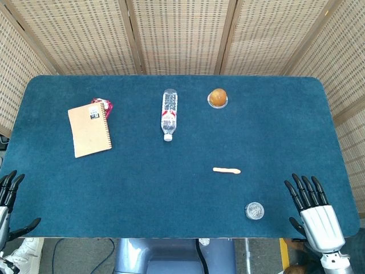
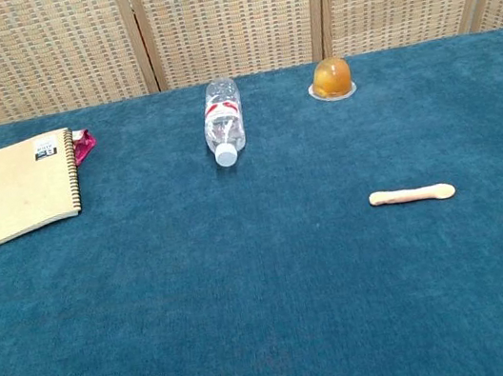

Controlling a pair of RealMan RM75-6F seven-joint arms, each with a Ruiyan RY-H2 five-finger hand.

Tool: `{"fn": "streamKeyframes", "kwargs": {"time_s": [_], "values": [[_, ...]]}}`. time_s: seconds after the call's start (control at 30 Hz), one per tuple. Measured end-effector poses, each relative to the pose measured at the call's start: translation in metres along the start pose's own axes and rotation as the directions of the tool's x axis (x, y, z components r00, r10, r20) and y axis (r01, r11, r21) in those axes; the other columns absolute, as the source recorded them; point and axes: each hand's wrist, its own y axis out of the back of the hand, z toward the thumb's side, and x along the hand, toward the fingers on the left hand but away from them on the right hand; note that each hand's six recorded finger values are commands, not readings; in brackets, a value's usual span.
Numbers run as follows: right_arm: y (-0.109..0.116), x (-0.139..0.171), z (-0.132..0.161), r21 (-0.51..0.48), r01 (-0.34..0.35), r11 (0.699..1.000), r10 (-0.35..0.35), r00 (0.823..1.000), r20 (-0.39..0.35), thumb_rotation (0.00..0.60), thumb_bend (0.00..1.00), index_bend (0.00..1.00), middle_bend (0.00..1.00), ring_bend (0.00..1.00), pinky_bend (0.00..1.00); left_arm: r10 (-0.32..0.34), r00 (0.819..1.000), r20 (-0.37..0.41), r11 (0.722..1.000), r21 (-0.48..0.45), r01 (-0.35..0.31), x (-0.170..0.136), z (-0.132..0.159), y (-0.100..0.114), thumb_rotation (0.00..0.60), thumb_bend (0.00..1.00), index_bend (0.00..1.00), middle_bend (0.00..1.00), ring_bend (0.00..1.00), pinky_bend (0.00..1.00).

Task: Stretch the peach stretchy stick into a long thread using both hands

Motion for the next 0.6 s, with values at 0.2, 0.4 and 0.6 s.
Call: {"fn": "streamKeyframes", "kwargs": {"time_s": [0.2, 0.4, 0.6], "values": [[-0.002, 0.002, 0.003, -0.041, -0.02, 0.999, 0.02, 1.0, 0.017, 0.6, 0.0, 0.0, 0.0, 0.0, 0.0, -0.001, 1.0, -0.003, 1.0, 0.003, 0.001, 0.0, 0.0, -0.001, 0.6, 0.0, 0.0, 0.0, 0.0, 0.0], [-0.008, -0.003, 0.01, -0.085, -0.059, 0.995, 0.061, 0.998, 0.012, 0.6, 0.0, 0.0, 0.0, 0.0, 0.0, -0.002, 1.0, -0.007, 1.0, 0.0, 0.002, 0.003, 0.001, -0.002, 0.6, 0.0, 0.0, 0.0, 0.0, 0.0], [-0.02, -0.037, 0.016, -0.1, -0.12, 0.988, 0.117, 0.993, -0.031, 0.6, 0.0, 0.03, 0.0, 0.0, 0.0, -0.013, 1.0, -0.025, 1.0, 0.01, 0.013, 0.01, -0.002, -0.007, 0.6, 0.0, 0.0, 0.0, 0.0, 0.0]]}}
